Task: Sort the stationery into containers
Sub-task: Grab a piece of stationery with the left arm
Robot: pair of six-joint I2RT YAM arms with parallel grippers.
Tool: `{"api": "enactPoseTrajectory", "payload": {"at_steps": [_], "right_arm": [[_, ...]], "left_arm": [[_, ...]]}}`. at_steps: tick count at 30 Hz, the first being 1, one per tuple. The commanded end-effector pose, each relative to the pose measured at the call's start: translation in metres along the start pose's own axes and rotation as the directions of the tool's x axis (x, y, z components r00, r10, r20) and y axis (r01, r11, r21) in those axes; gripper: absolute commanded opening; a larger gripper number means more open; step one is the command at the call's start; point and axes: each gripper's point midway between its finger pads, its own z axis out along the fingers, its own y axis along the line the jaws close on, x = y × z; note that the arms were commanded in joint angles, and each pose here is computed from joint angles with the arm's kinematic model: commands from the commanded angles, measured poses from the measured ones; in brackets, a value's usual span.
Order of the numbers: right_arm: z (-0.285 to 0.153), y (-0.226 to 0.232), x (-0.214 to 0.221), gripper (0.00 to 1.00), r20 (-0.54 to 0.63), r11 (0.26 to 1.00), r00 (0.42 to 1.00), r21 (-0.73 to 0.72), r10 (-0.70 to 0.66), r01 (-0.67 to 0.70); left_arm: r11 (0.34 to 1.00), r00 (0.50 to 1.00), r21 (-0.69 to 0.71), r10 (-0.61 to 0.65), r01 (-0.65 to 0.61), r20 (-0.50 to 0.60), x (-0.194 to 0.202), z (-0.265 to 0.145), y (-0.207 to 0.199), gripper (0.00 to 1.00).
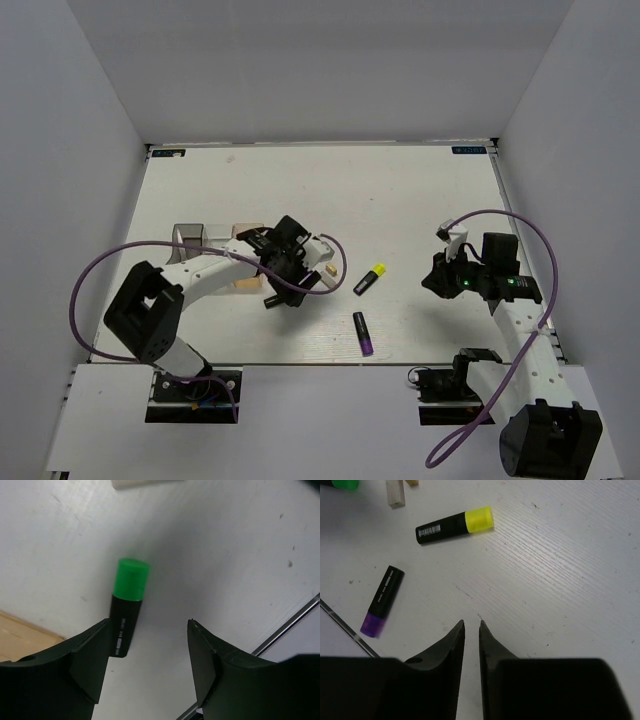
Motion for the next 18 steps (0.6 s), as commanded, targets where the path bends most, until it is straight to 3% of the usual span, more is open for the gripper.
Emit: {"api": "enactPoseTrajectory", "payload": {"at_steps": [1, 7, 18], "right_arm": [[-0.004, 0.005, -0.012, 0.23, 0.028, 0.999, 0.999, -0.024, -0.037, 0.037], [-0.003, 0.005, -0.011, 0.26, 0.024, 0.999, 0.999, -0.029, -0.033, 0.034], [-0.004, 0.007, -0.009, 0.27, 0.020, 0.999, 0.999, -0.039, -0.030, 0.031]], "left_arm": [[0.998, 0.999, 0.029, 0.048, -0.047, -0.022, 0.006, 0.005, -0.008, 0.71], [0.989, 0.986, -0.047, 0.133, -0.138, -0.097, 0.016, 0.024, -0.003, 0.72], [0.976, 0.979, -0.141, 0.146, -0.166, -0.144, 0.029, 0.049, 0.018, 0.74]]}}
